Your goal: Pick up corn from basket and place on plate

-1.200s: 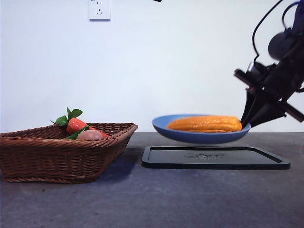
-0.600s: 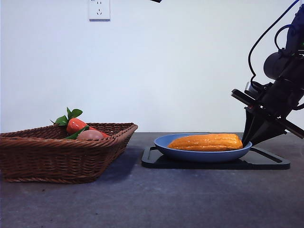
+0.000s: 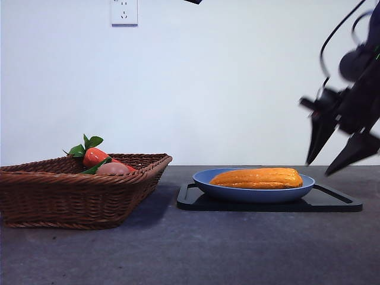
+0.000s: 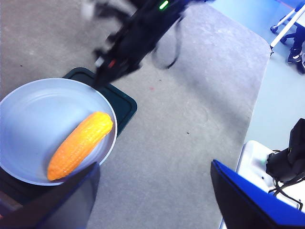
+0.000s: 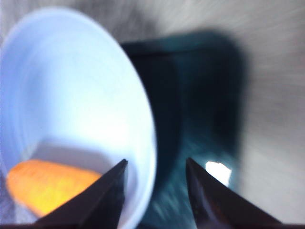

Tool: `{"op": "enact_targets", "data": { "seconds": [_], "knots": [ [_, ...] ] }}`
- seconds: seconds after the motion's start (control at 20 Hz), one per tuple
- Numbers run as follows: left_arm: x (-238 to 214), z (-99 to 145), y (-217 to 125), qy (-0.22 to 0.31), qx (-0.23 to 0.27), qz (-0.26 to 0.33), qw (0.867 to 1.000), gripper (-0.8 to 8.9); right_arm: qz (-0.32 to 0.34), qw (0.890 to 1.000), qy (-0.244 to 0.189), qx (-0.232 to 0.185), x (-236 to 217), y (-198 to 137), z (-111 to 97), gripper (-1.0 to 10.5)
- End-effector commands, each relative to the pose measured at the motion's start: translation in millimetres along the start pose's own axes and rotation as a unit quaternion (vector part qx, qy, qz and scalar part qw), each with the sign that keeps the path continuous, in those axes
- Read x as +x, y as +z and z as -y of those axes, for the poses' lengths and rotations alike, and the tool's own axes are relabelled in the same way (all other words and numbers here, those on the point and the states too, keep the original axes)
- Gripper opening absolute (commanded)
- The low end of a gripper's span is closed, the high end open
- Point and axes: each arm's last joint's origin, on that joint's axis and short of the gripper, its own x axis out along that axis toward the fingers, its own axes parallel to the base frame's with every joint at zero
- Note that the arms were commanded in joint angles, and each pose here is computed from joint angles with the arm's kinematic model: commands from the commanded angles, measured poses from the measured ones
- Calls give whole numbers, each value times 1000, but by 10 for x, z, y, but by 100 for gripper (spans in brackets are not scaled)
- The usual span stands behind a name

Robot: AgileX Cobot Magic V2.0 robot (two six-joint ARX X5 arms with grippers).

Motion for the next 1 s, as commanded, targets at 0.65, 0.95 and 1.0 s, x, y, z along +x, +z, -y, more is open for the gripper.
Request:
{"op": "enact_targets", "data": {
  "seconds": [0.65, 0.95, 1.0],
  "knots": [
    [-33, 32, 21, -2, 1, -7, 1000, 320, 14, 970, 74, -231, -1526, -1111, -1188, 166],
    [-34, 32, 8, -3, -2, -14, 1000, 41, -12, 958, 63, -278, -1385, -1596, -1180, 1],
    [-34, 32, 5, -3, -3, -15, 1000, -1, -14, 959, 64, -276, -1336, -1638, -1145, 1]
  ]
}}
